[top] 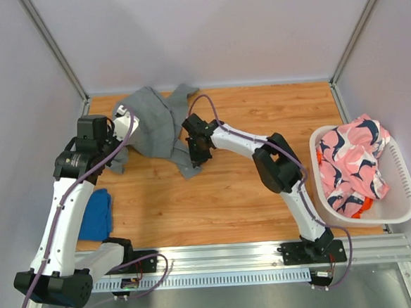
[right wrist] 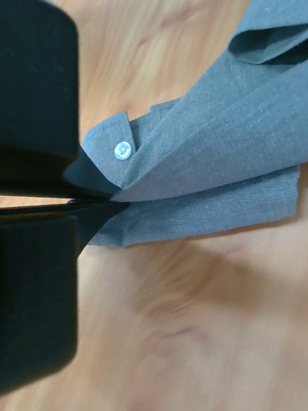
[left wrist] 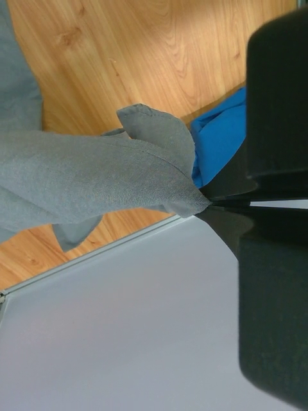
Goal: Fold and stack the mixed laundry pile
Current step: Flatten out the shirt at the center of the board.
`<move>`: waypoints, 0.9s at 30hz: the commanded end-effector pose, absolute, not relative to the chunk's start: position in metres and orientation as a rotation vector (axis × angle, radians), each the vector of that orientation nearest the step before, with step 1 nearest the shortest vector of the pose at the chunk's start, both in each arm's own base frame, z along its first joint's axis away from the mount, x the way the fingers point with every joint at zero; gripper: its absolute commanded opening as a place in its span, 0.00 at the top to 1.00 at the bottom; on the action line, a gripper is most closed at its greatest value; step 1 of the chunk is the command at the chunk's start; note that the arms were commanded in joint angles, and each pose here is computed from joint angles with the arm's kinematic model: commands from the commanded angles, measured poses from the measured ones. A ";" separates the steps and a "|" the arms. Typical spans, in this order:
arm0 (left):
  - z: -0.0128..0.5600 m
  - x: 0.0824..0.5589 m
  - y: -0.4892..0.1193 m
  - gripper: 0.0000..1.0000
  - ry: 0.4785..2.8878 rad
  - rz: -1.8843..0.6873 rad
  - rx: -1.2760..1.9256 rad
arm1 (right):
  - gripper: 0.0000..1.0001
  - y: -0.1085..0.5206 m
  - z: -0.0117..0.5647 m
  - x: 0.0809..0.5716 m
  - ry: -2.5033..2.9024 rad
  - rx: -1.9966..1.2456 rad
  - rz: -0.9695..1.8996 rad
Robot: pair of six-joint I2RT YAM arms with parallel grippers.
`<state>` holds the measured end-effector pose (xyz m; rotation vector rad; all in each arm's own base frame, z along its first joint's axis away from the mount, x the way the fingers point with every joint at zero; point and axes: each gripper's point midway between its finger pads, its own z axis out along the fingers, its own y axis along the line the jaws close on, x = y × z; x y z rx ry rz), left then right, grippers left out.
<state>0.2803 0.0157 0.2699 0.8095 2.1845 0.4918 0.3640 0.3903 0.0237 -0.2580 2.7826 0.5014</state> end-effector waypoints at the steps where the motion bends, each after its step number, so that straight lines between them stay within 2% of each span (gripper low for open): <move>1: 0.277 0.280 0.017 1.00 2.166 0.491 0.761 | 1.00 0.358 0.060 0.342 2.753 -0.238 0.452; 2: 0.275 0.279 0.016 1.00 2.169 0.478 0.759 | 1.00 0.338 0.045 0.321 2.796 -0.242 0.413; 4: 0.269 0.277 0.010 1.00 2.174 0.433 0.777 | 1.00 0.317 0.072 0.299 2.749 -0.260 0.452; 5: 0.267 0.277 0.007 1.00 2.176 0.414 0.776 | 1.00 0.292 0.049 0.269 2.827 -0.275 0.394; 7: 0.257 0.274 0.000 1.00 2.190 0.356 0.797 | 1.00 0.272 0.068 0.243 2.814 -0.283 0.433; 8: 0.250 0.270 -0.004 1.00 2.211 0.323 0.807 | 1.00 0.249 0.047 0.214 2.891 -0.288 0.379; 9: 0.242 0.266 -0.013 1.00 2.222 0.254 0.841 | 1.00 0.243 0.062 0.204 2.865 -0.273 0.428; 11: 0.224 0.255 -0.029 1.00 2.250 0.123 0.898 | 0.98 0.224 0.053 0.174 2.922 -0.272 0.433; 12: 0.219 0.250 -0.034 1.00 2.255 0.080 0.913 | 0.79 0.223 0.064 0.169 2.898 -0.271 0.485; 15: 0.201 0.239 -0.039 1.00 2.291 0.020 0.942 | 0.36 0.220 0.093 0.172 2.823 -0.294 0.503; 17: 0.194 0.234 -0.036 1.00 2.307 0.028 0.945 | 0.27 0.225 0.131 0.189 2.709 -0.312 0.521; 20: 0.191 0.230 -0.036 1.00 2.314 0.023 0.954 | 0.25 0.240 0.151 0.212 2.629 -0.319 0.552; 22: 0.192 0.229 -0.035 1.00 2.309 0.031 0.953 | 0.32 0.266 0.162 0.229 2.570 -0.330 0.656; 23: 0.193 0.230 -0.034 1.00 2.307 0.037 0.948 | 0.38 0.275 0.146 0.237 2.609 -0.328 0.652; 27: 0.195 0.229 -0.033 1.00 2.309 0.049 0.945 | 0.47 0.296 0.138 0.301 2.576 -0.189 0.685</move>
